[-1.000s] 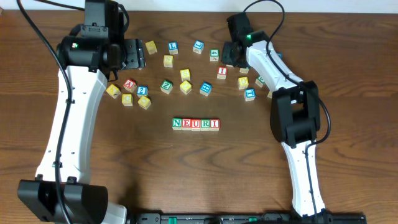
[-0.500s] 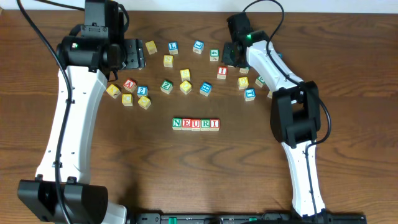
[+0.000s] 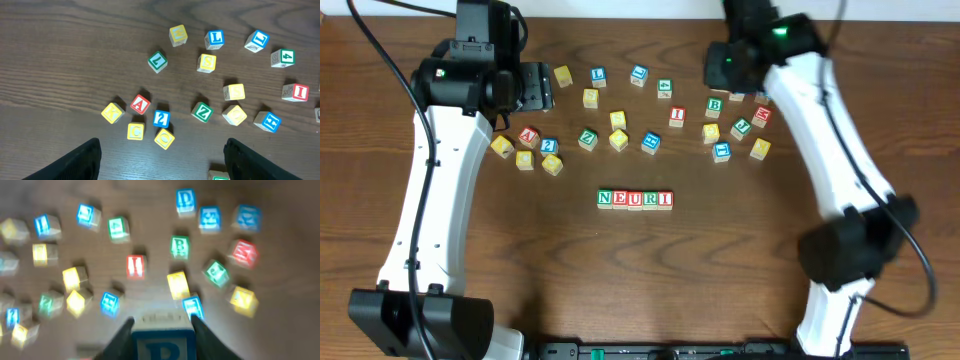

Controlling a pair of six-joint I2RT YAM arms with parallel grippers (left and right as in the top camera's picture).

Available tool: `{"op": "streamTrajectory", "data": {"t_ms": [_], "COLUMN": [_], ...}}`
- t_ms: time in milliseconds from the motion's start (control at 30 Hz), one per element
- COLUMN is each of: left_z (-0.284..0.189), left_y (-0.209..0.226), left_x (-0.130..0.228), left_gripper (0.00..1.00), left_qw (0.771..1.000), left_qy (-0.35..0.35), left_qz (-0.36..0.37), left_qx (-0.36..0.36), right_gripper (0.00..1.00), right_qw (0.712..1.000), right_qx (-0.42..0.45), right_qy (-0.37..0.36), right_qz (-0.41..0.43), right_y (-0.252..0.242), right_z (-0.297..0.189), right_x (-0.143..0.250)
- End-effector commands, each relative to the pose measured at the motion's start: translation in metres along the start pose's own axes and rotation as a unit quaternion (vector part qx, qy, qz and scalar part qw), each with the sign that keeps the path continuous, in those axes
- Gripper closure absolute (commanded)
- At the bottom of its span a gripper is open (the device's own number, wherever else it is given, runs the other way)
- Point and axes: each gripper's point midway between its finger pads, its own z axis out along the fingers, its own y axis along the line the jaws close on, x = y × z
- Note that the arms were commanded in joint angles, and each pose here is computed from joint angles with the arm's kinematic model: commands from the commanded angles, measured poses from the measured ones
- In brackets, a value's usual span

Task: Spell out NEURIPS
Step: 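Carry the P block to the right of the I block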

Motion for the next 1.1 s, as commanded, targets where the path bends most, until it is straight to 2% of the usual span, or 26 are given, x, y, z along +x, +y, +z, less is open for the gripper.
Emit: {"op": "streamTrajectory", "data": {"t_ms": [0, 200, 533, 733, 1067], "left_z": [0.005, 0.005, 0.005, 0.005, 0.005], "left_y": [0.003, 0.003, 0.003, 0.003, 0.003], "left_x": [0.005, 0.005, 0.005, 0.005, 0.005], "left_gripper": [0.22, 0.22, 0.22, 0.22, 0.22], "left_qw": [1.0, 1.0, 1.0, 1.0, 1.0], "left_qy": [0.01, 0.01, 0.01, 0.01, 0.01], "left_qz": [-0.004, -0.004, -0.004, -0.004, -0.004], "left_qx": [-0.004, -0.004, -0.004, -0.004, -0.004], "right_gripper": [0.73, 0.74, 0.73, 0.74, 0.71], "right_qw": [0.998, 0.983, 0.965, 0.964, 0.972], "right_qx": [0.024, 0.072, 0.089, 0.086, 0.094], "right_qy": [0.056, 0.166, 0.239, 0.241, 0.208], "right_qz": [-0.019, -0.031, -0.068, -0.071, -0.052], "right_y": [-0.009, -0.027, -0.013, -0.002, 0.006], "right_z": [-0.002, 0.009, 0.072, 0.105, 0.138], "right_x": [0.029, 0.082, 0.159, 0.193, 0.22]}}
